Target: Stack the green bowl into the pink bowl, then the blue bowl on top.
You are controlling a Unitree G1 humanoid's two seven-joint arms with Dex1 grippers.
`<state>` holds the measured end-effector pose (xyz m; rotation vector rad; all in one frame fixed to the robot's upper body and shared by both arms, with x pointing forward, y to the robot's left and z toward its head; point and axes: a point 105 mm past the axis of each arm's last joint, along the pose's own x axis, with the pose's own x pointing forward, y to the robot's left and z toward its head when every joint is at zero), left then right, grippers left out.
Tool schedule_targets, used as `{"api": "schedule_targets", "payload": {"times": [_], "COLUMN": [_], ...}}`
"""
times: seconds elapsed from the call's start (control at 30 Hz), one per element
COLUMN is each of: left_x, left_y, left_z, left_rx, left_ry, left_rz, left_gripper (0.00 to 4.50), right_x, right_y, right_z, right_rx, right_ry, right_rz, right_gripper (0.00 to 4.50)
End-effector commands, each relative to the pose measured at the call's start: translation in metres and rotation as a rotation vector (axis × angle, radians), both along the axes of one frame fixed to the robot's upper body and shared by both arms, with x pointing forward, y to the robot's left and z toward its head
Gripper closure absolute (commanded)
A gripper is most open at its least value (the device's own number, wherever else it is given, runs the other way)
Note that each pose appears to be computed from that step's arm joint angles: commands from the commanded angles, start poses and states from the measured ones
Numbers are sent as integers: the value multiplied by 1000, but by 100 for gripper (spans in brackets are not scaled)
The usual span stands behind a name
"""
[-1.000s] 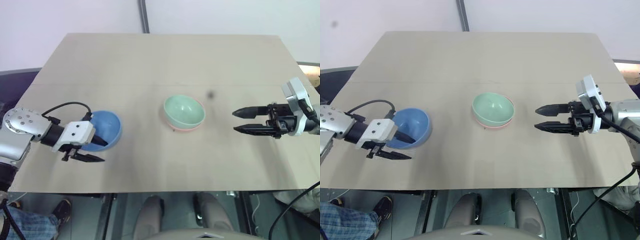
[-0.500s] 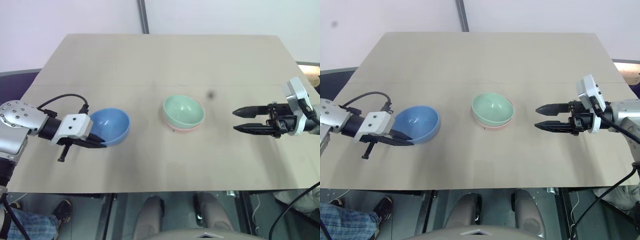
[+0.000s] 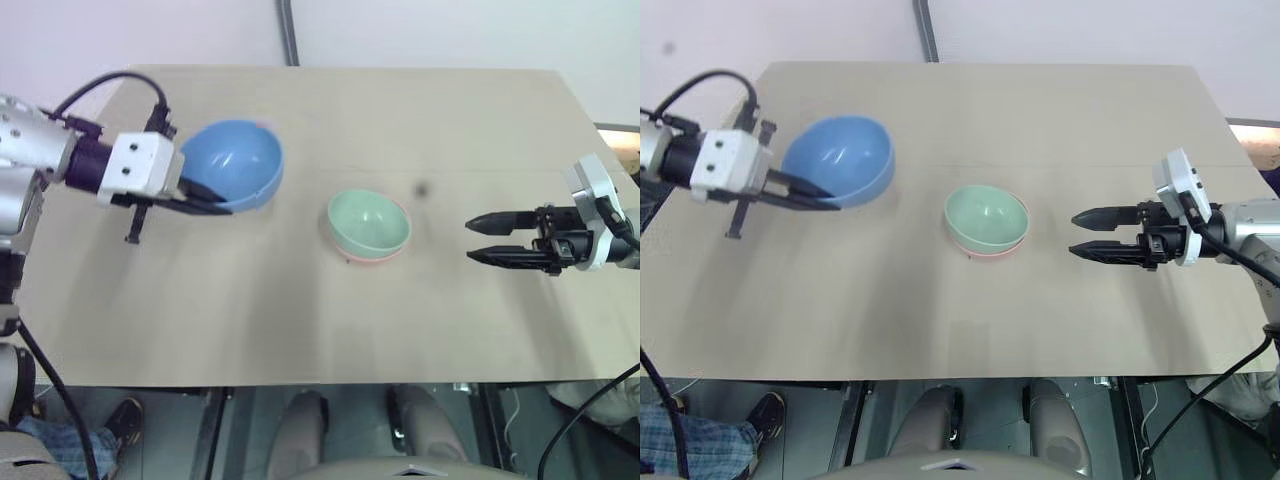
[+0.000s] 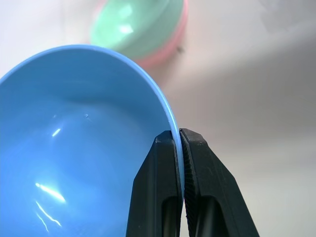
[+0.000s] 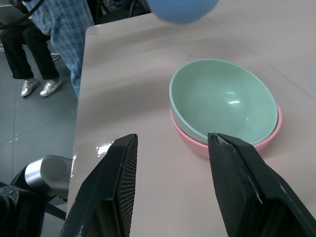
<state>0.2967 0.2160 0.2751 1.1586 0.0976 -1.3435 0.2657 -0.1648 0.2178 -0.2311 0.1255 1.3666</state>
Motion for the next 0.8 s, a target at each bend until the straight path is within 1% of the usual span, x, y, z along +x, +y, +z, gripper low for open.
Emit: {"api": "schedule_targets", "payload": {"times": [0.03,0.3,0.37,0.5,0.57,0.73,0.8], "left_x": [-2,-12,-10,2,5,20,22], "left_y": [-21,-79,-90,-105,-108,-110,-111], "left_z": [10,-14,-16,-14,-15,-30,-32], "left_rx": [-22,-58,-62,-87,-91,-36,-23], "left_ry": [-34,36,16,-42,-32,-11,2], "left_rz": [-95,-340,-378,-400,-401,-354,-342], "left_gripper": [446,446,446,446,446,446,446], "right_x": [-1,2,1,-2,-3,-3,-3], "right_y": [2,6,6,5,5,5,6], "right_z": [10,13,12,10,10,10,11], "right_rx": [8,32,32,33,34,40,42], "right_ry": [-55,-67,-66,-61,-61,-66,-68], "right_rz": [16,8,5,-4,-8,-19,-20], "right_gripper": [196,196,196,196,196,196,196]}}
